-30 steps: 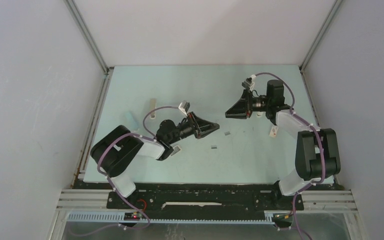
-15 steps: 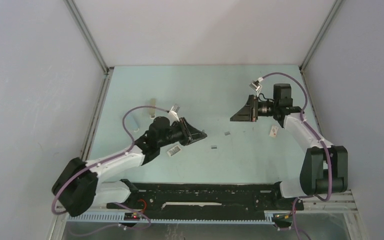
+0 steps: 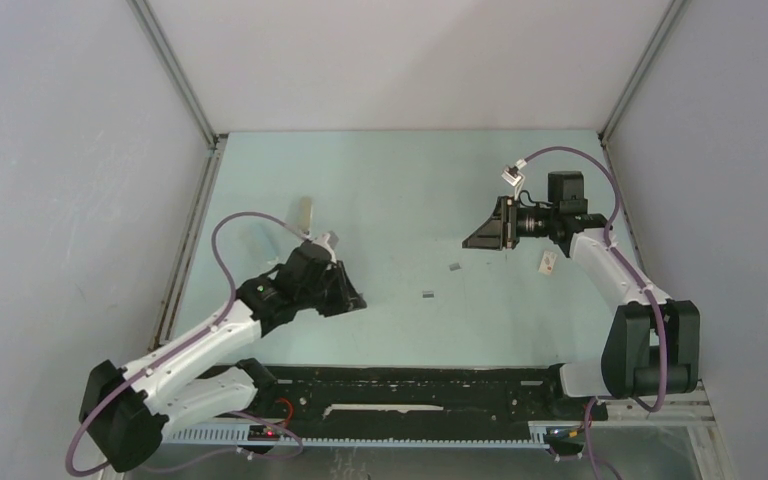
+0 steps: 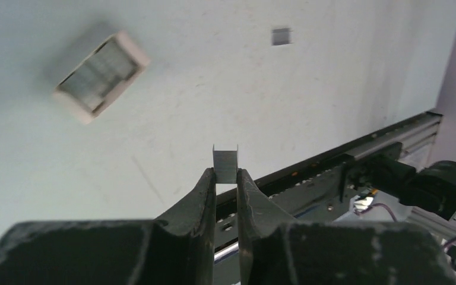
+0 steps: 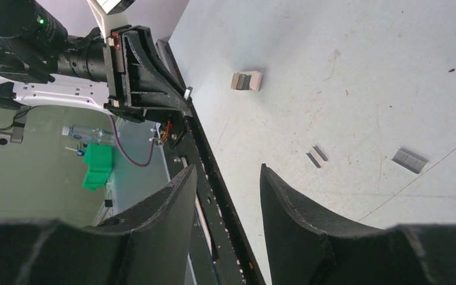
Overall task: Unload the staples from the stapler
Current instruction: Place the staple at the center of the board.
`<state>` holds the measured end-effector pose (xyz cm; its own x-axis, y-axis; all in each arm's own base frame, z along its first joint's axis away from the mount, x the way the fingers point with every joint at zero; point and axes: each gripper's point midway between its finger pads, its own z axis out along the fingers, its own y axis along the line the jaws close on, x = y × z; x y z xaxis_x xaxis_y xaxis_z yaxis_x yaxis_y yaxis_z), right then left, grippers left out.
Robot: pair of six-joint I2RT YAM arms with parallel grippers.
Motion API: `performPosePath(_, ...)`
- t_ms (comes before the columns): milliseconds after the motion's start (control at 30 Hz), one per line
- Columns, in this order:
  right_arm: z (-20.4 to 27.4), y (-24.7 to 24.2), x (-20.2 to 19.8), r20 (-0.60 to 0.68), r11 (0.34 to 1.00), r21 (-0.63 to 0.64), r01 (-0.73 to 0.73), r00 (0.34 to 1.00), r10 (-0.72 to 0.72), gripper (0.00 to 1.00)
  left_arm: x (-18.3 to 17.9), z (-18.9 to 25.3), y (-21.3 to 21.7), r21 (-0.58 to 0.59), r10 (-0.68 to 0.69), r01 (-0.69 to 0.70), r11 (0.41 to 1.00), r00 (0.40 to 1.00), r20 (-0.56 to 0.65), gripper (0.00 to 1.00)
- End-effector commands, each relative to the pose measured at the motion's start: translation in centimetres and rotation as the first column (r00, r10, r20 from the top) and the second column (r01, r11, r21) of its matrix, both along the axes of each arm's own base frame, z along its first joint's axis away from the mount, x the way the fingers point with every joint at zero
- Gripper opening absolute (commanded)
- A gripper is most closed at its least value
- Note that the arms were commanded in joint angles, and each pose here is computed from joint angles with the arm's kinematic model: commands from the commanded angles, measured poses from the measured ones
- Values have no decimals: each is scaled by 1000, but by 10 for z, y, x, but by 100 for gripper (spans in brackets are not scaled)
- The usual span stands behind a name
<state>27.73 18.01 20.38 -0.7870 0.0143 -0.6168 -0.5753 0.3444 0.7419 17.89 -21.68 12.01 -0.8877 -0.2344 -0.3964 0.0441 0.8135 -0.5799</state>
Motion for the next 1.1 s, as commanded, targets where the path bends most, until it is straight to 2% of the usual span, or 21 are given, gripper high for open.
performPosePath(0,9,-2,1,72,1000,-19,4,997,-2,52,-9,-19,36,106,108,-107,989,994,-4,15)
performPosePath(133,6,-1,1,68,1000,-23,-4,998,5,52,-2,-24,41,114,174,-173,978,985,4,16)
performPosePath(367,2,2,0,76,999,-44,-7,997,11,52,23,-17,-8,67,86,-83,994,996,-33,16)
performPosePath(533,2,-1,2,83,999,-48,6,997,-2,52,49,-35,-38,160,61,-44,986,993,-105,15)
performPosePath(733,2,-6,4,80,999,-42,21,997,-18,52,86,-42,-58,238,141,-108,965,982,-127,15)
performPosePath(933,2,-8,6,78,999,-38,28,997,-25,52,106,-64,-81,274,154,-100,956,971,-183,16)
performPosePath(1067,2,-10,7,77,999,-38,36,996,-33,52,112,-77,-77,323,180,-114,939,966,-183,19)
